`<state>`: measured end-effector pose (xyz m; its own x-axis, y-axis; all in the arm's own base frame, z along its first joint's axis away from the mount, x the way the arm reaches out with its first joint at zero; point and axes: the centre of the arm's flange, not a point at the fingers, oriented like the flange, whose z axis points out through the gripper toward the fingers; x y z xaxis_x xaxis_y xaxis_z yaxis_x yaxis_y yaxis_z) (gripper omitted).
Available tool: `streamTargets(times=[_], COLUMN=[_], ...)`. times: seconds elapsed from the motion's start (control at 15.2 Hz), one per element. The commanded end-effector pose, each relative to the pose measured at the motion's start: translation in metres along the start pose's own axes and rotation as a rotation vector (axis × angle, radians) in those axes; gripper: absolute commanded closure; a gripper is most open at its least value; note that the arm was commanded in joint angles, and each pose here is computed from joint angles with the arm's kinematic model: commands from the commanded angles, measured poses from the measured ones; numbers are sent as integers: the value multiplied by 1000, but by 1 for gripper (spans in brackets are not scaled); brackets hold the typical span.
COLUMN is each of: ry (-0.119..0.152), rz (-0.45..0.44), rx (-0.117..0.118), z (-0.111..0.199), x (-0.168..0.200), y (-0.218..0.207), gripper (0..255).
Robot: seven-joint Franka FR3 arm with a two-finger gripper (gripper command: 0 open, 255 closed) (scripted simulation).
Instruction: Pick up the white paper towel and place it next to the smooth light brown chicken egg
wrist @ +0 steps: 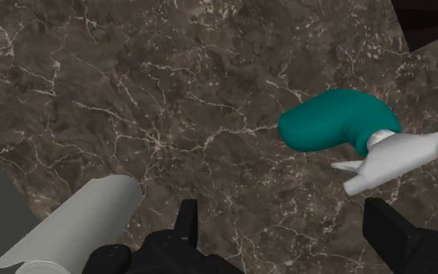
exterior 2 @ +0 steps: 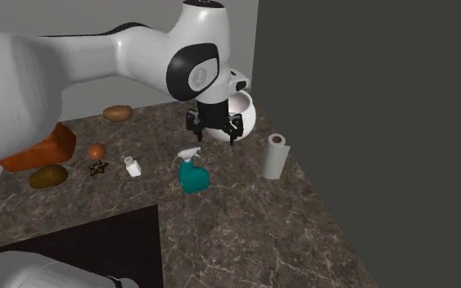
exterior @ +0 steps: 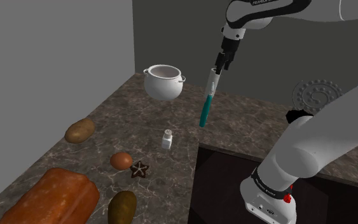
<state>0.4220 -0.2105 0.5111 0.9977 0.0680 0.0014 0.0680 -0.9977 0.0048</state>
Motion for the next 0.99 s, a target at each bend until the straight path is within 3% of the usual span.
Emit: streamTargets(times=[0.0, 0.92], ry=[7, 52], rz=[-9, -65], rx=[-7, -45], z=[9, 62], x=[13, 105], y=[20, 161], gripper=[0, 0])
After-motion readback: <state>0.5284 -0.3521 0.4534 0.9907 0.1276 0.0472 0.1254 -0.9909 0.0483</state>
